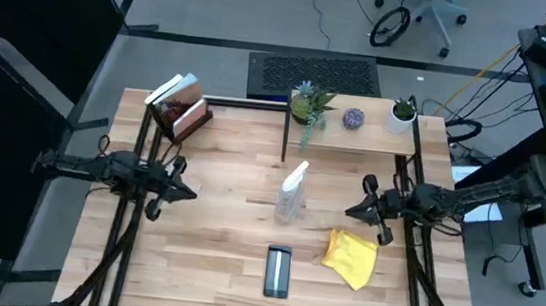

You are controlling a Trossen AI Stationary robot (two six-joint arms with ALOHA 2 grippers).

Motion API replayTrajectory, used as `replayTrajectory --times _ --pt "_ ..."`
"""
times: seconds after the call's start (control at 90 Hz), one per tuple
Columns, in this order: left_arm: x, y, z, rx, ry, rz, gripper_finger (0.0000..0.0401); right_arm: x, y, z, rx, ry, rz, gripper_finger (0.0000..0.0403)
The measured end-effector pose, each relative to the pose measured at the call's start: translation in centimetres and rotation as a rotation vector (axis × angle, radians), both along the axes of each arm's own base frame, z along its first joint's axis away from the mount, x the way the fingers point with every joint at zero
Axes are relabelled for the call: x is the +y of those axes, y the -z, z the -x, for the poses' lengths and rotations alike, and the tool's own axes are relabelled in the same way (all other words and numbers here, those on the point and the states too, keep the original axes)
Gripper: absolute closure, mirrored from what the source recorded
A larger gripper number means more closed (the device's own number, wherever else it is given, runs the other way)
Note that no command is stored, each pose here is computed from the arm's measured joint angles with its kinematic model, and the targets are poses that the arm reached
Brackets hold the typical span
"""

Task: Apply microfiber cloth
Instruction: Return to Home Position

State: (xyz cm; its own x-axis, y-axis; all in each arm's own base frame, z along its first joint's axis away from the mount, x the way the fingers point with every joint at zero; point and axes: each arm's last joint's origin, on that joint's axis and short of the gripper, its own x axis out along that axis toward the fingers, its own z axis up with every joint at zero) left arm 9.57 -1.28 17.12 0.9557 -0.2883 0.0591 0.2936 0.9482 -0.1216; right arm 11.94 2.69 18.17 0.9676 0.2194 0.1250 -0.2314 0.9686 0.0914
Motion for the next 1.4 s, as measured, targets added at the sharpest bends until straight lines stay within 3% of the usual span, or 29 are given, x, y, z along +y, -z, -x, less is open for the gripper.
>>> replayTrajectory --times 0.267,0.489,0.633,0.756,1.4 --pt "0.4 0.3 -0.1 0.036 -0.093 0.014 0.0400 -0.2 0.0 0.7 -0.003 0.020 0.030 0.0401" --pt "0.4 0.2 -0.1 0.030 -0.100 0.016 0.0400 -1.1 1.1 1.4 0.112 0.215 0.002 0.0401" --pt "0.4 0.2 -0.1 0.030 -0.100 0.016 0.0400 -1.2 0.6 2.0 0.044 0.224 0.015 0.0401" --pt "0.4 0.2 -0.1 0.030 -0.101 0.016 0.0400 -1.4 0.9 2.4 0.067 0.274 0.043 0.0401" --pt "0.4 0.3 -0.1 0.031 -0.102 0.016 0.0400 -1.4 1.0 2.3 0.087 0.273 0.024 0.0401"
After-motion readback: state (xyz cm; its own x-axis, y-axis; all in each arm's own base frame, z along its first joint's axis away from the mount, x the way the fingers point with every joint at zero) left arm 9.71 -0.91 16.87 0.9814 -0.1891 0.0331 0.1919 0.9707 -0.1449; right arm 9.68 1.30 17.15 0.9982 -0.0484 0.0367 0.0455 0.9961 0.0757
